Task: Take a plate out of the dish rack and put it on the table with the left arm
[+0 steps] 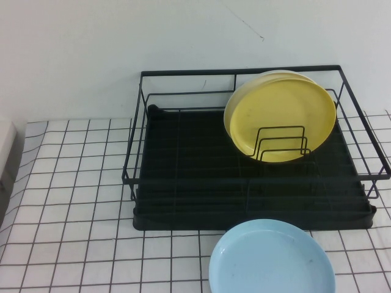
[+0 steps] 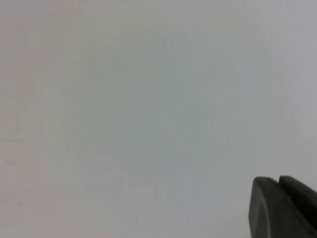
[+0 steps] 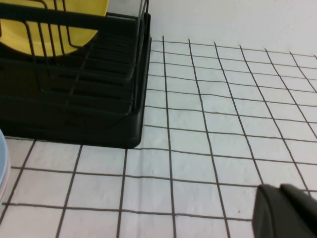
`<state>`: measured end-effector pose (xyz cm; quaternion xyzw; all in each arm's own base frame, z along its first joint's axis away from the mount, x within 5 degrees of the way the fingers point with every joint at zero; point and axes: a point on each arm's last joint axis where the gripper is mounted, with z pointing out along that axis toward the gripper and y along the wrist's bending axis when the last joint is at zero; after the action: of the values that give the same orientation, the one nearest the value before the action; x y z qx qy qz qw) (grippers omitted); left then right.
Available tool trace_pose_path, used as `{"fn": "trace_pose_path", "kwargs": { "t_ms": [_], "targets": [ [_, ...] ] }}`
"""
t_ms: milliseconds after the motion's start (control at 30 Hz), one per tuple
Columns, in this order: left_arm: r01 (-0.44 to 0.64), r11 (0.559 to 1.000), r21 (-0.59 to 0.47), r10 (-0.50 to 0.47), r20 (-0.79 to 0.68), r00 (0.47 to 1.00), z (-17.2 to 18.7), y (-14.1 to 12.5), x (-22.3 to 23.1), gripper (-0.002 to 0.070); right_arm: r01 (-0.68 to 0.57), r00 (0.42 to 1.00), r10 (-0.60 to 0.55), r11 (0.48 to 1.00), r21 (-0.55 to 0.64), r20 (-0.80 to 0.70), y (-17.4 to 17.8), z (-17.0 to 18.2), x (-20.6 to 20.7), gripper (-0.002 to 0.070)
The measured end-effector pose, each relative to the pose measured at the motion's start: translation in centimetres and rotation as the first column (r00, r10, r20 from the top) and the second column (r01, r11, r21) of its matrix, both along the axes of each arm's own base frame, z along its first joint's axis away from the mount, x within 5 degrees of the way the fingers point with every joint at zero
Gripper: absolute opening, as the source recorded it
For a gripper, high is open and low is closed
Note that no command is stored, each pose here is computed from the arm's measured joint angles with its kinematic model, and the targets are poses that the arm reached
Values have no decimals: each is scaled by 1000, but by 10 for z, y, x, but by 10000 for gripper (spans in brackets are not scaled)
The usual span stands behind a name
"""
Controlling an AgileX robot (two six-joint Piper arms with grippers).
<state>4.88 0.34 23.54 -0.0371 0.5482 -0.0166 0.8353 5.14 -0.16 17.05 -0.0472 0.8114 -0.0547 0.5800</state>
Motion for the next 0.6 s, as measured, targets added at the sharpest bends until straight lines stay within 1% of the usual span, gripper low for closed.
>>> {"fn": "trace_pose_path", "kwargs": {
  "t_ms": [100,133,167,233,300,333,400,433,500,533,600],
  "targets": [
    [7,999,-47,-7,2,1000,0,1,0,-2,0,1000,0,1000,0,0,0,0,0,-4],
    [18,996,-83,-20,-20,1000,-2,1,1,-2,0,1000,0,1000,0,0,0,0,0,-4],
    [28,993,-112,-37,-80,996,-3,1,2,-2,0,1000,0,1000,0,0,0,0,0,-4],
    [46,991,-127,-67,-169,983,4,-1,1,-2,0,1000,0,1000,0,0,0,0,0,-4],
    [62,989,-130,-92,-240,966,19,-4,-2,-2,0,1000,0,1000,0,0,0,0,0,-4],
    [69,989,-132,-101,-251,963,30,-5,-4,-2,0,1000,0,1000,0,0,0,0,0,-4],
    [87,981,-175,-139,-309,941,50,-7,-3,-2,0,1000,0,1000,0,0,0,0,0,-4],
    [92,975,-200,-157,-343,926,55,-8,0,-2,0,1000,0,1000,0,0,0,0,0,-4],
    [102,960,-261,-205,-405,891,78,-10,9,-2,0,1000,0,1000,0,0,0,0,0,-4],
    [104,958,-267,-216,-437,873,85,-11,13,-2,0,1000,0,1000,0,0,0,0,0,-4],
    [115,967,-229,-220,-506,834,103,-13,29,-2,0,1000,0,1000,0,0,0,0,0,-4]
  ]
}}
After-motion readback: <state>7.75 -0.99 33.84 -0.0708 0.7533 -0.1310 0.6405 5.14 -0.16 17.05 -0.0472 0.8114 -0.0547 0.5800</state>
